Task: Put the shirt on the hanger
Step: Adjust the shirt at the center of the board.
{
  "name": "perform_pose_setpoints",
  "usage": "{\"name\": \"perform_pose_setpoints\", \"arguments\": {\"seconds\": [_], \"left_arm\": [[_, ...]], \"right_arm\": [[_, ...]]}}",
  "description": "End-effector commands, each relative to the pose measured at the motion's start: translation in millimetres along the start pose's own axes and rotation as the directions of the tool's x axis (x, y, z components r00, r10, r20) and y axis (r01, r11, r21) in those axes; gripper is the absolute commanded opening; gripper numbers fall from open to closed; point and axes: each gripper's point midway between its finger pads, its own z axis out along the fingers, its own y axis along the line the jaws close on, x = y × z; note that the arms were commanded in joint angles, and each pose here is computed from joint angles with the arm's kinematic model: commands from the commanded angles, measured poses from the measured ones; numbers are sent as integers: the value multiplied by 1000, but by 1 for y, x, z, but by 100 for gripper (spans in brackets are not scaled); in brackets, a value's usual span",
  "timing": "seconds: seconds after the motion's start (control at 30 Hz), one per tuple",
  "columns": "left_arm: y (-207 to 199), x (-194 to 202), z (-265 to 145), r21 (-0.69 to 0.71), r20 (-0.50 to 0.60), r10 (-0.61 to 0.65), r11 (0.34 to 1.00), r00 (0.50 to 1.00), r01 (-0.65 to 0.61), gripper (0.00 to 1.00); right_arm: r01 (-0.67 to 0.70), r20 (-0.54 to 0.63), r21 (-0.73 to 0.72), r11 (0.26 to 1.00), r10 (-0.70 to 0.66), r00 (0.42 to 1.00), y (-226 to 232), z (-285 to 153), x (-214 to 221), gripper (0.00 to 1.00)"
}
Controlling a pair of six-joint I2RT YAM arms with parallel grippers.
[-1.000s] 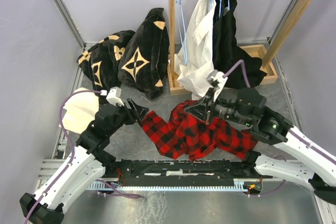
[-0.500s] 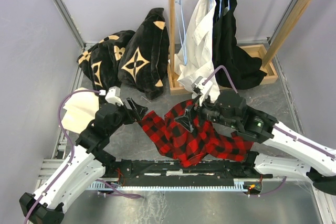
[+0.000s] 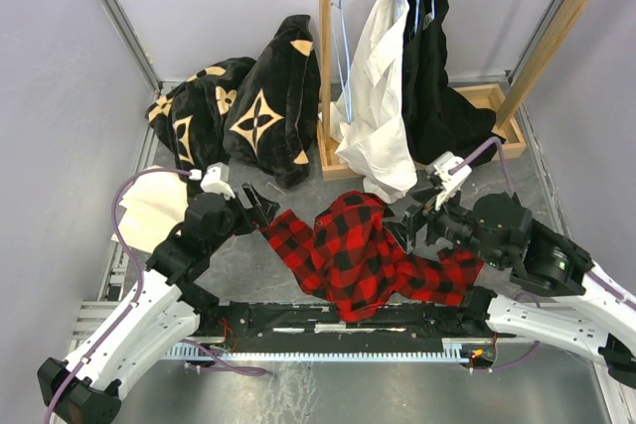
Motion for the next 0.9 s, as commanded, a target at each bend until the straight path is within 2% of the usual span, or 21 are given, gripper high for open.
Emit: {"name": "perform_pose_setpoints", "arguments": {"seconds": [0.0,0.1,0.17,0.3,0.5,0.87], "left_arm": [[-14,-21,-4,37,52,-5,999,999,3,92],[-15,-21,-5,41,51,-4,999,999,1,92],[-15,-21,-5,38,52,-3,999,999,1,92],[-14,-21,-5,35,51,-3,999,999,1,91],[-13,-19,-4,34,44,-1,999,999,0,91],[-12,-18,-5,30,41,3,1000,999,-5,91]], "right_arm": [[-16,47,48,999,14,999,-11,-13,-11,93],[-18,32,85,996,15,999,-19,-20,-8,92],[-23,-11,163,986,25,1000,-32,-24,-1,90],[20,-166,315,949,34,986,-55,-28,26,85],[109,-409,314,943,31,912,-50,-7,79,78],[-15,-404,137,990,70,912,7,56,118,77]]}}
